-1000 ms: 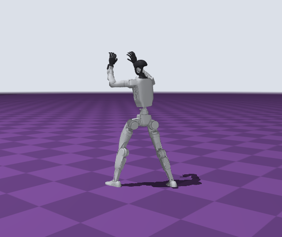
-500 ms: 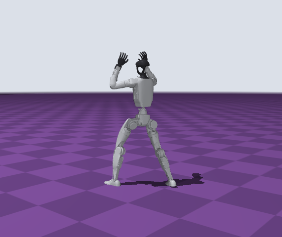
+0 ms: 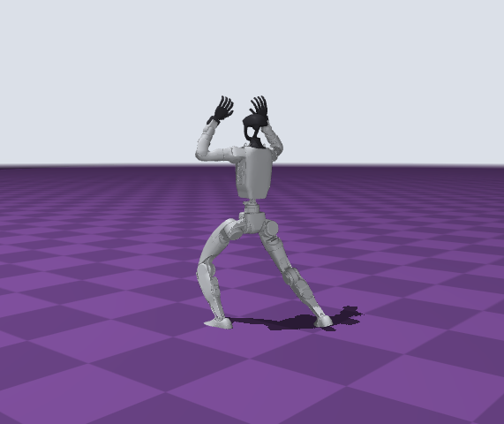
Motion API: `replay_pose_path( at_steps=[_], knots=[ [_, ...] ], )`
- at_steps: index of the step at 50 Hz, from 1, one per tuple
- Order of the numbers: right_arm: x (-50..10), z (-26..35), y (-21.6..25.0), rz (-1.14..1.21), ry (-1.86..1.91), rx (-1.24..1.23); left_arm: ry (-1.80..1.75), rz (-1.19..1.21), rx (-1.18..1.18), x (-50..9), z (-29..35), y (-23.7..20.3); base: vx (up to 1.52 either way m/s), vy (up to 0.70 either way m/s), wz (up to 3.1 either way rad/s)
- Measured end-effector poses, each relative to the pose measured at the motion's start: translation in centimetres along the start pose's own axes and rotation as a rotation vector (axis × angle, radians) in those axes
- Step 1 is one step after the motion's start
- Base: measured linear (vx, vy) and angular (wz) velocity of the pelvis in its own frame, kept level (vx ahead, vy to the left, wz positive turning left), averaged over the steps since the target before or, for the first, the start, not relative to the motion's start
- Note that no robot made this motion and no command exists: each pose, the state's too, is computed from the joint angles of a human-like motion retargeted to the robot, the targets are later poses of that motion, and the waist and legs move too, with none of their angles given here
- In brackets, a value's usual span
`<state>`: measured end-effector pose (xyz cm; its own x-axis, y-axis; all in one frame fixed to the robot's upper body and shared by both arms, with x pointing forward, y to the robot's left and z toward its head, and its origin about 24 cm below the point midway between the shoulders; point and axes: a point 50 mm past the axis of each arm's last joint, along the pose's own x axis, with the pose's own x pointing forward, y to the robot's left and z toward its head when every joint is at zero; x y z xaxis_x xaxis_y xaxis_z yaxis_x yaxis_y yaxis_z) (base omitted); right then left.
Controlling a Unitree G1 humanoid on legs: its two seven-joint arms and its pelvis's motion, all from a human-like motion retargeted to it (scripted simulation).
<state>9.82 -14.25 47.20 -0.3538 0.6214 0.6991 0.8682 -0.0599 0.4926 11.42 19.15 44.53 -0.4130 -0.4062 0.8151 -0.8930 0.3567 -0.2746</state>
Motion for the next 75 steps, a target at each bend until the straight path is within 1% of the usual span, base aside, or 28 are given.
replay_pose_path(
  at_steps=[4,6,8,12,15,17,19,22,24,28,33,40,50,70,75],
  knots=[
    [1.8,-0.6,1.3,-0.004,0.008,-0.03,-0.077,-0.009,0.151,2.4,-1.1,-1.2,0.31,0.21,0.17],
    [3.8,-1.0,2.3,-0.017,0.007,-0.038,-0.105,0.001,0.229,4.6,-1.9,-2.1,0.21,0.2,0.68],
    [6.2,-1.3,3.7,-0.024,0.001,-0.053,-0.106,-0.005,0.258,7.2,-2.4,-3.8,0.16,0.15,0.69],
    [10.7,-3.2,6.4,0.014,0.094,-0.055,-0.001,-0.057,0.244,13.7,-3.8,-6.8,0.14,0.11,0.53],
    [12.9,-4.5,8.2,0.074,0.21,-0.016,0.161,-0.106,0.27,16.2,-6.3,-7.4,0.17,0.07,0.43],
    [12.6,-4.6,10.2,0.185,0.243,-0.014,0.271,-0.181,0.298,15.5,-8.0,-8.6,0.2,0.03,0.46],
    [11.0,-4.0,12.9,0.337,0.253,-0.005,0.307,-0.313,0.353,13.2,-9.0,-10.9,0.23,-0.02,0.53],
    [8.0,-3.1,15.9,0.538,0.247,-0.043,0.239,-0.492,0.446,10.8,-8.2,-14.3,0.24,-0.11,0.53],
    [6.3,-2.8,17.0,0.595,0.255,-0.038,0.136,-0.508,0.446,10.2,-6.8,-15.6,0.23,-0.23,0.28],
    [5.6,-3.2,17.3,0.597,0.276,-0.026,-0.011,-0.475,0.43,10.7,-4.6,-16.0,0.24,-0.15,0.08],
    [5.3,-2.0,17.6,0.584,0.207,-0.086,-0.055,-0.554,0.453,8.9,-4.4,-17.1,0.17,-0.13,0.08],
    [4.8,-1.4,17.7,0.568,0.151,-0.085,-0.031,-0.584,0.43,8.3,-4.3,-17.7,0.14,-0.06,0.36],
    [4.0,-0.3,18.2,0.619,0.07,-0.096,0.02,-0.596,0.415,8.1,-4.6,-17.8,0.07,-0.04,-0.01],
    [2.9,-0.8,18.6,0.67,0.098,-0.063,0.091,-0.609,0.385,8.2,-5.3,-17.6,0.0,0.0,0.0],
    [3.1,-1.0,18.6,0.672,0.166,-0.002,0.107,-0.614,0.379,8.2,-5.7,-17.3,0.0,0.0,0.0]
  ],
)
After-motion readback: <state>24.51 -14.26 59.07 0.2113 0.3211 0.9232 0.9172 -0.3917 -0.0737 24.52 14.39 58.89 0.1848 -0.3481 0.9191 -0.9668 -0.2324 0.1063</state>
